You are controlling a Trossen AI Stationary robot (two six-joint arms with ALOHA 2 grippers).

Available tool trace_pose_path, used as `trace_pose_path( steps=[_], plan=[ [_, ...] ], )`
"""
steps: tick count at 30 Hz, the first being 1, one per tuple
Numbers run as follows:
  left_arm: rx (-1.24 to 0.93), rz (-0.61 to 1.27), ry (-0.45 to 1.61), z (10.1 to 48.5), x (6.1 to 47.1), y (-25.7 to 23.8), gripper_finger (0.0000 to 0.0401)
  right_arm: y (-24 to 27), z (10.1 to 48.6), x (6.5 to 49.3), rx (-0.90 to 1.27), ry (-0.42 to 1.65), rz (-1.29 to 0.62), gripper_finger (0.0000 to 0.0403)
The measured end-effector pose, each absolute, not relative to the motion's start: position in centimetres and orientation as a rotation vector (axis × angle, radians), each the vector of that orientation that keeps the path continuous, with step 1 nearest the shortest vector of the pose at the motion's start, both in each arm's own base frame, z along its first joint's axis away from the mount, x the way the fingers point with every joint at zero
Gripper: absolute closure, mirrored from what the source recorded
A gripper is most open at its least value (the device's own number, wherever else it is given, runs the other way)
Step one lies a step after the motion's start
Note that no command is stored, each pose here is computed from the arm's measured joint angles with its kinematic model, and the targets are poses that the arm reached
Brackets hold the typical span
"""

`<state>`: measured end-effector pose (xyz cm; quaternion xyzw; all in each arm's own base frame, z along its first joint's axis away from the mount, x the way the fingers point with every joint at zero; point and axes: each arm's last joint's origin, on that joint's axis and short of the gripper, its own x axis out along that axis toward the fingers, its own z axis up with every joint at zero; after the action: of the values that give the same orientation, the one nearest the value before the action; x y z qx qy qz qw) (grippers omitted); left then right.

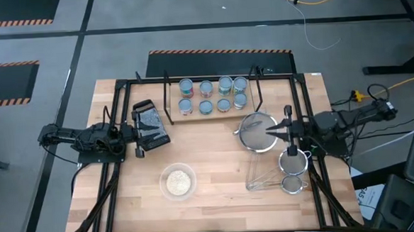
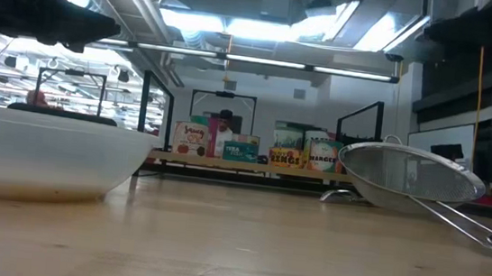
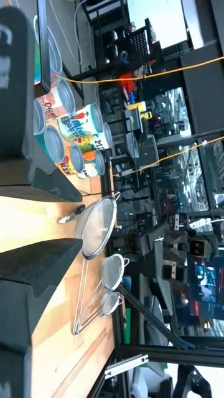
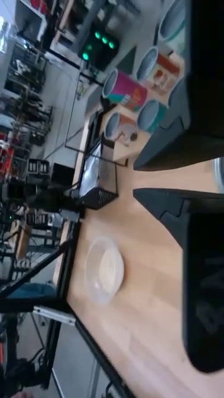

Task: Pick and place cans onto a shelf
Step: Return to Home Position

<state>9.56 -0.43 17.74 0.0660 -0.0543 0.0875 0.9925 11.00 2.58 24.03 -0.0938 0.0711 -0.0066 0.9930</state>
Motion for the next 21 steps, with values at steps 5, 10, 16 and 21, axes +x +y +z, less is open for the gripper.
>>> trace_pose_path(
  steps=[5, 10, 16, 21],
  plan=[
    [0.136, 0.176, -0.109, 17.7, 9.6, -0.4, 0.0303, 1.8, 22.7, 10.7, -0.189, 0.117, -0.009, 0.0342],
    [0.136, 0.176, -0.109, 17.7, 9.6, -0.4, 0.0303, 1.3, 21.6, 10.9, -0.171, 0.083, 0.029, 0.0342],
    [0.136, 0.176, -0.108, 17.7, 9.6, -0.4, 0.0303, 0.7, 20.6, 11.0, -0.145, 0.118, 0.019, 0.0342],
    [0.136, 0.175, -0.100, 17.7, 9.6, -0.4, 0.0303, 0.7, 20.2, 10.8, -0.111, 0.157, 0.013, 0.0342]
  ],
)
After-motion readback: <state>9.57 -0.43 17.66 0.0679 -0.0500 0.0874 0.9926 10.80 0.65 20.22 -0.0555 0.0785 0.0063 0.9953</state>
